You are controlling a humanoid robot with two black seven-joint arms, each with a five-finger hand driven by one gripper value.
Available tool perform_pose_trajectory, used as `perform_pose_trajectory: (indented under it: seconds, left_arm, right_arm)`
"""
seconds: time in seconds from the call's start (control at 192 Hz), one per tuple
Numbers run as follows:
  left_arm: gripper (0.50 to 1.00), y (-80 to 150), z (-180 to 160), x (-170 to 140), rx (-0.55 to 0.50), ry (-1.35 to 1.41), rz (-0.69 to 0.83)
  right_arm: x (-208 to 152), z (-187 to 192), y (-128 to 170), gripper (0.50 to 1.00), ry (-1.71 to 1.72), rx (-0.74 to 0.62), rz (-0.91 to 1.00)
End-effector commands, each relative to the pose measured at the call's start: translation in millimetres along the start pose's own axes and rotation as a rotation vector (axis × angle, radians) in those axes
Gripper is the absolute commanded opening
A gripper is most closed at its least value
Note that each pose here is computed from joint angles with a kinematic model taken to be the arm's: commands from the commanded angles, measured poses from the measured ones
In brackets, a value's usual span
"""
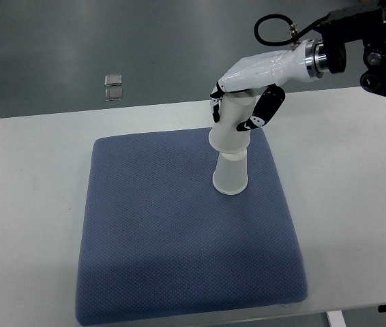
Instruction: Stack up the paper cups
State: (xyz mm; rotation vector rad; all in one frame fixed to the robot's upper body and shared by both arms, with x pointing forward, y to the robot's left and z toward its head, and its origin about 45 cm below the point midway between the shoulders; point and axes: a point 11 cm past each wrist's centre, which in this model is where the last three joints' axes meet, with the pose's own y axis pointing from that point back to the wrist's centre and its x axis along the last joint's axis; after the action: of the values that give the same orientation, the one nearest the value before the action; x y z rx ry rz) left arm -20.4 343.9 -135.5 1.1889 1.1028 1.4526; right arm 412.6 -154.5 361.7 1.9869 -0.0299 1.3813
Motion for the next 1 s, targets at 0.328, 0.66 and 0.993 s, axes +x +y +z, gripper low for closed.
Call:
perform_pose_trajectory:
  seconds: [0.328,0.66,0.993]
  left_arm:
    - [1.000,0,0,0,0.000,0.000,0.000]
    - [1.000,0,0,0,0.000,0.001,0.000]
    - [1.000,0,0,0,0.000,0.002,0.000]
  right_arm:
    - [-18,7,-12,0.639,-0.023,-0.008,-0.016]
    - [-27,12,-15,0.639,-0.031,-0.017,-0.024]
    - [-42,15,-22,0.639,-0.044,-0.017,-0.027]
